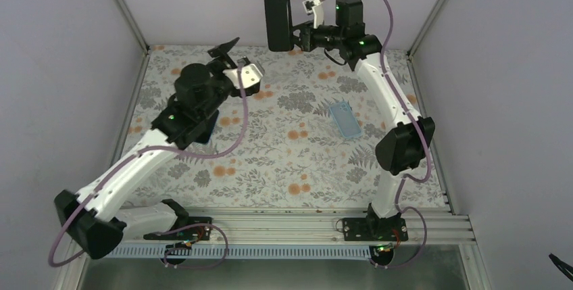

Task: Take the phone out of the phone case
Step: Remove the phone case from the phone.

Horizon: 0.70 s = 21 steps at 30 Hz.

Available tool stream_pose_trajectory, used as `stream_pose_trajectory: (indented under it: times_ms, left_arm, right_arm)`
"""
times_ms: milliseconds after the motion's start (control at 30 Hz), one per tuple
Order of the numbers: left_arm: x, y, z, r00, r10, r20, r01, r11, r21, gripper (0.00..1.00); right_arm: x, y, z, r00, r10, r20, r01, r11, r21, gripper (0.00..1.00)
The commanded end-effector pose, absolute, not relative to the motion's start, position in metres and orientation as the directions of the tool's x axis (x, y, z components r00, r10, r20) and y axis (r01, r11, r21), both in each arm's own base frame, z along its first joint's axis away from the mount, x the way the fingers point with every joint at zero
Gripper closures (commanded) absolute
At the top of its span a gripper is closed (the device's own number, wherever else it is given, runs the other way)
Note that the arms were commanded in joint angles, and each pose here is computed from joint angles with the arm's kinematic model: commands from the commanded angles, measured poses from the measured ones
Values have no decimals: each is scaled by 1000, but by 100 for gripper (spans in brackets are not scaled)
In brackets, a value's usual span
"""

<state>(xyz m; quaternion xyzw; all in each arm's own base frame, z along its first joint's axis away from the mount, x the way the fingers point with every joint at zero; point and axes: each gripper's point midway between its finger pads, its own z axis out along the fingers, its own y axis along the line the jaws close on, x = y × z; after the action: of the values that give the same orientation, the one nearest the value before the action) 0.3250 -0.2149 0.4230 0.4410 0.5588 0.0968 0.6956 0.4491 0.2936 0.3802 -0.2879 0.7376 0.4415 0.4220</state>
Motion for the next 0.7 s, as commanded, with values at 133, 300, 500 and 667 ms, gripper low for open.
stream_pose_trajectory:
  times_ms: [133, 300, 500, 667]
  left_arm:
    - [377, -251, 422, 398, 568, -721, 274, 676, 684, 0]
    - [392, -272, 428, 396, 509, -764, 324, 702, 635, 0]
    - [404, -291, 416, 377, 505, -776, 353, 696, 625, 0]
    - [411, -302, 400, 358, 527, -771, 367, 680, 635, 0]
  right_arm:
    - [454, 282, 439, -399, 106, -911, -761, 516, 394, 97]
    - [453, 279, 438, -393, 115, -912, -751, 533, 391, 97]
    - [454, 278, 438, -397, 125, -909, -744, 536, 399, 97]
    - [454, 278, 439, -399, 133, -907, -742, 535, 405, 97]
